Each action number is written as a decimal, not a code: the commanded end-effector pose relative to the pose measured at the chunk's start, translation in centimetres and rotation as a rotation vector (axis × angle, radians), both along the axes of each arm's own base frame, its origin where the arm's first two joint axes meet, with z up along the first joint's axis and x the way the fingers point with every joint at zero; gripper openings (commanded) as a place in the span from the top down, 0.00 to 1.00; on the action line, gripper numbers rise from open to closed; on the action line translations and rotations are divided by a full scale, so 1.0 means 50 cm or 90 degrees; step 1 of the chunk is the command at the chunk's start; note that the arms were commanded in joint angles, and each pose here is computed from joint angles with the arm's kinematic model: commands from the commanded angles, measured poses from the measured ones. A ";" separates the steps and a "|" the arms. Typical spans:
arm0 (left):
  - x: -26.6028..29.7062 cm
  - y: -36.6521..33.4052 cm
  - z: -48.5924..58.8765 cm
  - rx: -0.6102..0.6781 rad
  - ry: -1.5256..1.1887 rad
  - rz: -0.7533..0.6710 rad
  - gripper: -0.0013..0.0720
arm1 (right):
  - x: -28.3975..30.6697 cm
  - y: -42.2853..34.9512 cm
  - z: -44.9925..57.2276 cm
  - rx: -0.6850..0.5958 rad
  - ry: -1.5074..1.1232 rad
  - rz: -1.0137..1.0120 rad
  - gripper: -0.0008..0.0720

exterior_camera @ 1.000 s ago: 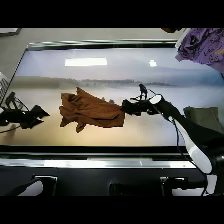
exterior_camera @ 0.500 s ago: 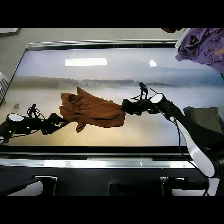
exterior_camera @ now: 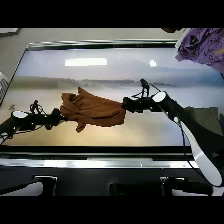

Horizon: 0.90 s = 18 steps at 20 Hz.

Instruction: Fold the clothes and pants, and hang the long-sleeved shirts on hangers.

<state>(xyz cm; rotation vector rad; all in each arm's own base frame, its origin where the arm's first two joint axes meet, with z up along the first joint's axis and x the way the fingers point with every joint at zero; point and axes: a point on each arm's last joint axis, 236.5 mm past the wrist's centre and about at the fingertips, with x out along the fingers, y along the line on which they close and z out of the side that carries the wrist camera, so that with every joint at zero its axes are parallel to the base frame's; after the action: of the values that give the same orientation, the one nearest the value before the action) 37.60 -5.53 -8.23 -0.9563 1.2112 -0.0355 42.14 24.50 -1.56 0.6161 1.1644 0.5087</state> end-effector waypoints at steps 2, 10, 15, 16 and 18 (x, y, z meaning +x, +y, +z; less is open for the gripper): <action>0.100 0.038 0.193 0.092 -0.171 -0.049 0.97 | 0.067 -0.047 0.170 -0.072 -0.181 -0.013 0.96; 0.040 0.096 0.927 0.353 -0.649 0.004 0.97 | 0.013 -0.177 0.878 -0.164 -0.700 -0.113 0.96; -0.180 0.052 1.151 0.377 -0.828 0.055 0.97 | -0.223 -0.262 1.116 -0.156 -0.884 -0.179 0.95; -0.212 0.046 1.163 0.374 -0.839 0.063 0.97 | -0.261 -0.275 1.138 -0.156 -0.905 -0.188 0.95; -0.250 0.051 1.169 0.377 -0.835 0.085 0.97 | -0.302 -0.288 1.160 -0.146 -0.923 -0.201 0.95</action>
<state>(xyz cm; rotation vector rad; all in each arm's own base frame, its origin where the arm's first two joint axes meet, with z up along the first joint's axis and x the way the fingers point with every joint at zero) 29.57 -2.92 47.90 -0.3024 -0.0141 -0.1884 31.62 12.00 53.35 0.1119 -0.1590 0.4184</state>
